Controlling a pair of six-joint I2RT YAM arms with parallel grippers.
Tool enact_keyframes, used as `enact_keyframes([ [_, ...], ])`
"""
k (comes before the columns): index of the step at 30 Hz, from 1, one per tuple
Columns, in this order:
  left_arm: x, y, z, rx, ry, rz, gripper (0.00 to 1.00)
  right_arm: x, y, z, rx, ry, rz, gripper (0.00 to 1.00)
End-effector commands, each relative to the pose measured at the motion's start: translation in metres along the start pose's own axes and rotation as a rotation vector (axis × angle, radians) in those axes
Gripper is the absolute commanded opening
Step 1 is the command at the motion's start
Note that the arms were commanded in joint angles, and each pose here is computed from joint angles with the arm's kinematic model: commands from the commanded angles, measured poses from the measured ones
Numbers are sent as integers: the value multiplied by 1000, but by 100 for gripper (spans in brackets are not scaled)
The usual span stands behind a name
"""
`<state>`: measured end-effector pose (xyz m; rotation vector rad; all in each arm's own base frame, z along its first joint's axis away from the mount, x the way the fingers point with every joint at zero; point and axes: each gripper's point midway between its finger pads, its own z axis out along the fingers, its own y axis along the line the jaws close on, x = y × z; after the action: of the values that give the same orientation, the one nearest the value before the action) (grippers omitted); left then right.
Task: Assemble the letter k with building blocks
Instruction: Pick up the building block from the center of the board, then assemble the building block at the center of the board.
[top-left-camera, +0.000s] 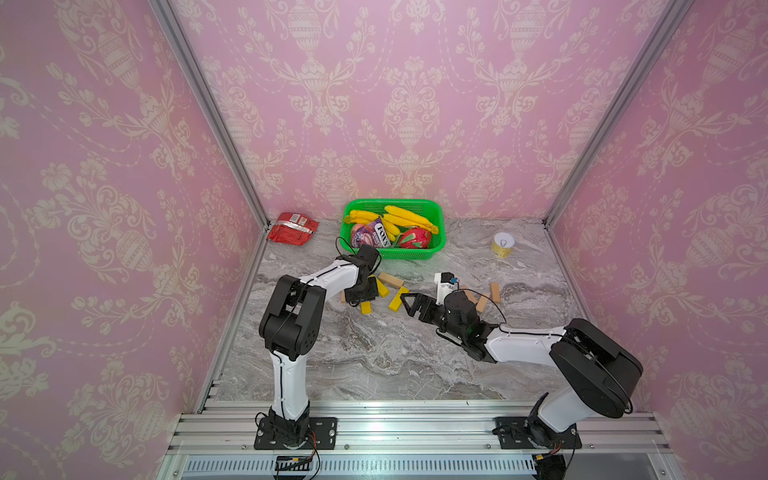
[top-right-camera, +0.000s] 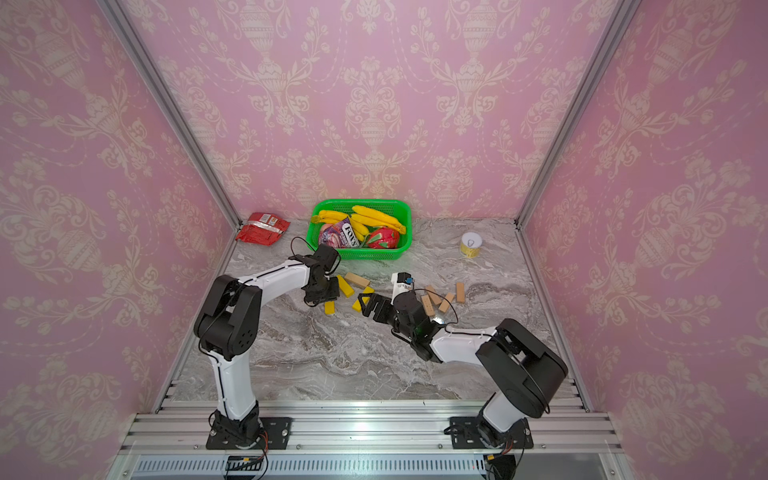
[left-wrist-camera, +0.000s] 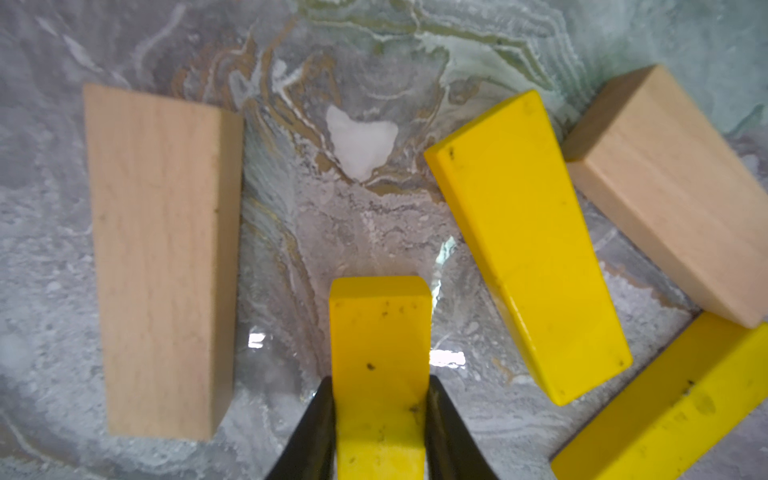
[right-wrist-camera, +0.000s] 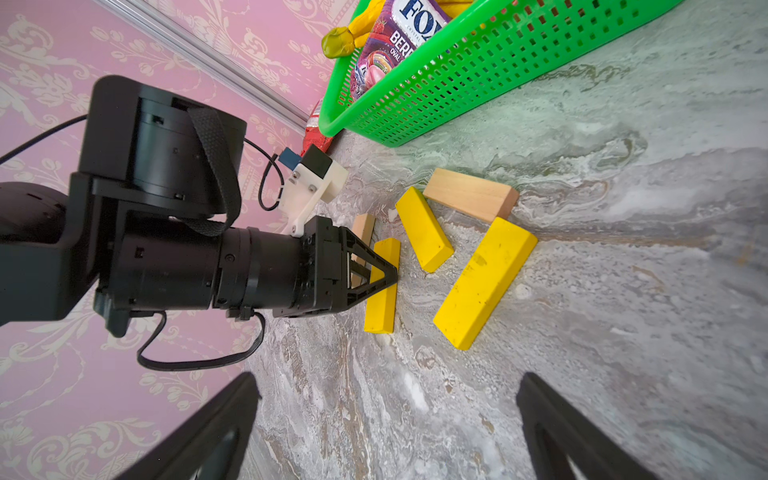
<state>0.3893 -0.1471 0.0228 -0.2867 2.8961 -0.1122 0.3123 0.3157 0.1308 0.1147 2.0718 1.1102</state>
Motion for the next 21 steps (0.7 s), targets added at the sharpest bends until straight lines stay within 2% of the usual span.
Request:
enact_keyframes([
  [1, 14, 6, -14, -7, 29, 67, 6, -6, 6, -2, -4, -9, 28, 100],
  [8, 19, 5, -38, 29, 18, 99, 6, 4, 12, 2, 6, 57, 39, 100],
  [14, 30, 21, -53, -11, 10, 131, 6, 26, 17, 15, 20, 194, 75, 100],
  [21, 49, 38, -58, -38, 24, 133, 6, 37, 26, 12, 18, 248, 62, 100],
])
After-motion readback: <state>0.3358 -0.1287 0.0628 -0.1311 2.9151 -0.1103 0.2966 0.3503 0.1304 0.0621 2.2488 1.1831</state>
